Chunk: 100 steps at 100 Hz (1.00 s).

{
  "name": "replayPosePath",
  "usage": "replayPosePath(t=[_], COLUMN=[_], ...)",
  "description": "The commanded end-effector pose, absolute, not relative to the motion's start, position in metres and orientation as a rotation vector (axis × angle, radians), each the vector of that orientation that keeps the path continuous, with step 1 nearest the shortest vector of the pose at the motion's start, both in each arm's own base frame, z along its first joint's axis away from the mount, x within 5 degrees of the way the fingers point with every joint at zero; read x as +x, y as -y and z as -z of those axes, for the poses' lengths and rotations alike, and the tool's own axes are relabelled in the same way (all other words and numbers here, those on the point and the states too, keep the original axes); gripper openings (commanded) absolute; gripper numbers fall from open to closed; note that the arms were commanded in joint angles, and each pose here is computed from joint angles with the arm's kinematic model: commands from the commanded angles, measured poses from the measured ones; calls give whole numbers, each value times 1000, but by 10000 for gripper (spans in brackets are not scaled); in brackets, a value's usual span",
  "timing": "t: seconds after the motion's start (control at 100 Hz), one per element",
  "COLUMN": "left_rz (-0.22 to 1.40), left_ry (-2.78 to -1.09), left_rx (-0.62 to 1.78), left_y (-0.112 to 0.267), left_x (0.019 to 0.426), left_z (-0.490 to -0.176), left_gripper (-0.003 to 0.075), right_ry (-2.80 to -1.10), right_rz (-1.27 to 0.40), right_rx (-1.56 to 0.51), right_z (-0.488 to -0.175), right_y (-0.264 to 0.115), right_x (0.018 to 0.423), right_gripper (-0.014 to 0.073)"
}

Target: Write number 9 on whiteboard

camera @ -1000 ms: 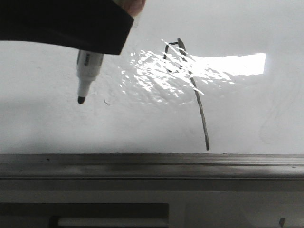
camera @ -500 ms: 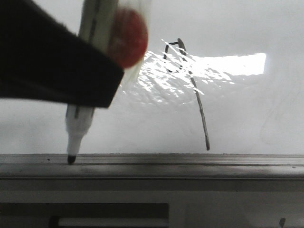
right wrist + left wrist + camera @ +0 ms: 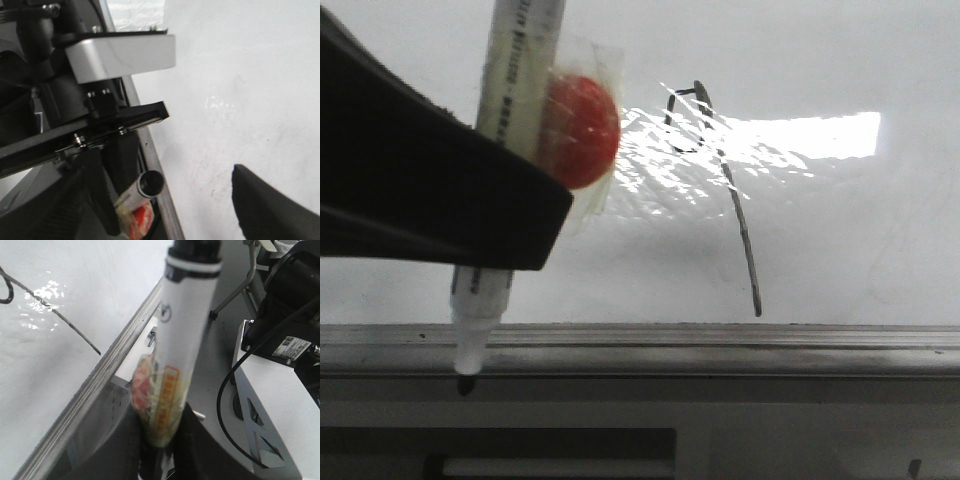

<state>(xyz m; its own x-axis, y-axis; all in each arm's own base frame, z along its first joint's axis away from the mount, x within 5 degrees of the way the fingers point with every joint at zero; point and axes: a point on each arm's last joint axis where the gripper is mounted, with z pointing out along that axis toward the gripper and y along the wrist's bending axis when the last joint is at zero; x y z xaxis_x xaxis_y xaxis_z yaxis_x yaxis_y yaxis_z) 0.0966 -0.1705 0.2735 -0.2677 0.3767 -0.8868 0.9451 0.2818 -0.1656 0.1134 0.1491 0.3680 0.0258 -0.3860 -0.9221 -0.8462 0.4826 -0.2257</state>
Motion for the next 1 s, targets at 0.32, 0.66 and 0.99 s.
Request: replayPosePath(t=[0.32, 0.66, 0.99], left_rz=[908, 760, 751], left_ry=[-2041, -2064, -2090], left_rx=[503, 351, 364], left_y=[165, 174, 195], left_x=[133, 161, 178], left_z=[-273, -269, -268], left_gripper=[-21, -21, -21], right_ry=[-1408, -1444, -1446], right_rz=[-405, -387, -387], right_rx=[-807, -802, -803], right_z=[-413, -405, -404], right_y=[-86, -82, -82], right_x=[91, 91, 91], right_gripper=[-57, -57, -57])
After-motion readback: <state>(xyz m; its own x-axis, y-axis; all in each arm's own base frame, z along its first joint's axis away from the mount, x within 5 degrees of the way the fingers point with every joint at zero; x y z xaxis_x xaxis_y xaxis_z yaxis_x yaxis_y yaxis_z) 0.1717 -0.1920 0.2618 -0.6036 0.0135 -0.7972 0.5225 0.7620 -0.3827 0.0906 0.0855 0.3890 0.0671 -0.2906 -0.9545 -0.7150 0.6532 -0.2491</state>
